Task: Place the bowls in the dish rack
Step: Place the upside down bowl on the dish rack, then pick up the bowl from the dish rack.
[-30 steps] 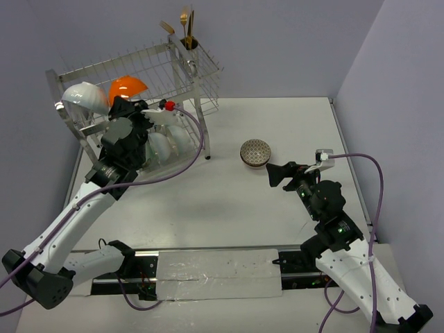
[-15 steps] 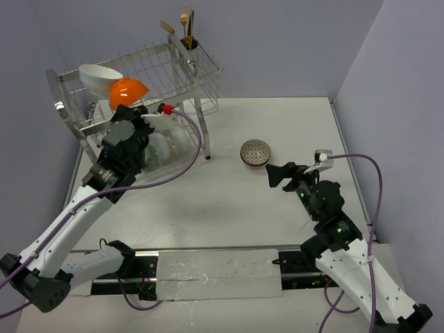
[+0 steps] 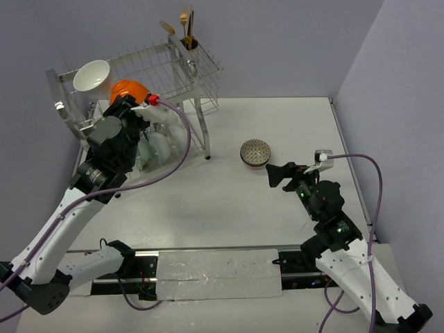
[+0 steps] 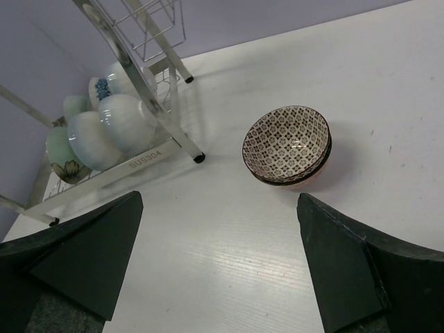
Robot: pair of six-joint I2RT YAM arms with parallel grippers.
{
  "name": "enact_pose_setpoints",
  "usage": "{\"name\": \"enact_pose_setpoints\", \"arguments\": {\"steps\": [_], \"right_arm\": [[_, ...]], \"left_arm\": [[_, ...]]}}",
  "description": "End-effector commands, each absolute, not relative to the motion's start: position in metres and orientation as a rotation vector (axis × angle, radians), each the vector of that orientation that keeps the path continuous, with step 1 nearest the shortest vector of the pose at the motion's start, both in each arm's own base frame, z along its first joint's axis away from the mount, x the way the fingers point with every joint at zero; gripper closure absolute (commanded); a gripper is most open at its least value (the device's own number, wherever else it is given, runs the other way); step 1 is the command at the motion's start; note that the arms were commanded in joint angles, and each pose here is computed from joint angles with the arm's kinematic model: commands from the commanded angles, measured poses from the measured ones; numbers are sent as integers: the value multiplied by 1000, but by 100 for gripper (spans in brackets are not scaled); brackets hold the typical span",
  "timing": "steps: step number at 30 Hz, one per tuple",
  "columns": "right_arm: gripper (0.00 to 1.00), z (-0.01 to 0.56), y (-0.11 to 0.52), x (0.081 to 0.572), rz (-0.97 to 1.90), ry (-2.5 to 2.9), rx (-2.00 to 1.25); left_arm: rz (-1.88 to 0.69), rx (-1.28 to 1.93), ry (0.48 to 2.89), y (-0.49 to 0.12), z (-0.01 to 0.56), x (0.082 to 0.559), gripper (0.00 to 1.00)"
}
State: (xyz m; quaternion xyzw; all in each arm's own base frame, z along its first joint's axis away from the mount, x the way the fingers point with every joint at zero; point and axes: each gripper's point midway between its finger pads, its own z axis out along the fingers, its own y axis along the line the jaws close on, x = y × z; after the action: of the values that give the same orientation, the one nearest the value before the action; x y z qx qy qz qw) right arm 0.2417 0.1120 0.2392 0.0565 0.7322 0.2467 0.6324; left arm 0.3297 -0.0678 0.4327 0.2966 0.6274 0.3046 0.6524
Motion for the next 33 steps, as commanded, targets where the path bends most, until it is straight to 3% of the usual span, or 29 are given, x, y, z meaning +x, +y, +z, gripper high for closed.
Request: {"name": "enact_pose_setpoints", "arguments": {"steps": [1, 4, 7, 10, 18, 25, 33], "right_arm": [[0, 246, 111, 245, 559, 1644, 141], [0, 246, 111, 245, 560, 1642, 141], [0, 247, 111, 245, 560, 1642, 141], [0, 247, 111, 245, 559, 1644, 141], [0, 241, 113, 246, 556, 1667, 135], [1, 235, 115, 249, 546, 1692, 127], [1, 230, 116, 249, 544, 1711, 120]], "left_arm": [[553, 600, 1376, -75, 459, 319, 53], [488, 528, 1373, -75, 471, 315, 44], [400, 421, 1360, -74, 491, 310, 24], [309, 314, 1357, -73, 510, 308, 13], [228, -2, 1382, -50, 547, 321, 10], [359, -220, 1472, -4, 535, 358, 13], [270, -468, 1581, 47, 492, 390, 14]]}}
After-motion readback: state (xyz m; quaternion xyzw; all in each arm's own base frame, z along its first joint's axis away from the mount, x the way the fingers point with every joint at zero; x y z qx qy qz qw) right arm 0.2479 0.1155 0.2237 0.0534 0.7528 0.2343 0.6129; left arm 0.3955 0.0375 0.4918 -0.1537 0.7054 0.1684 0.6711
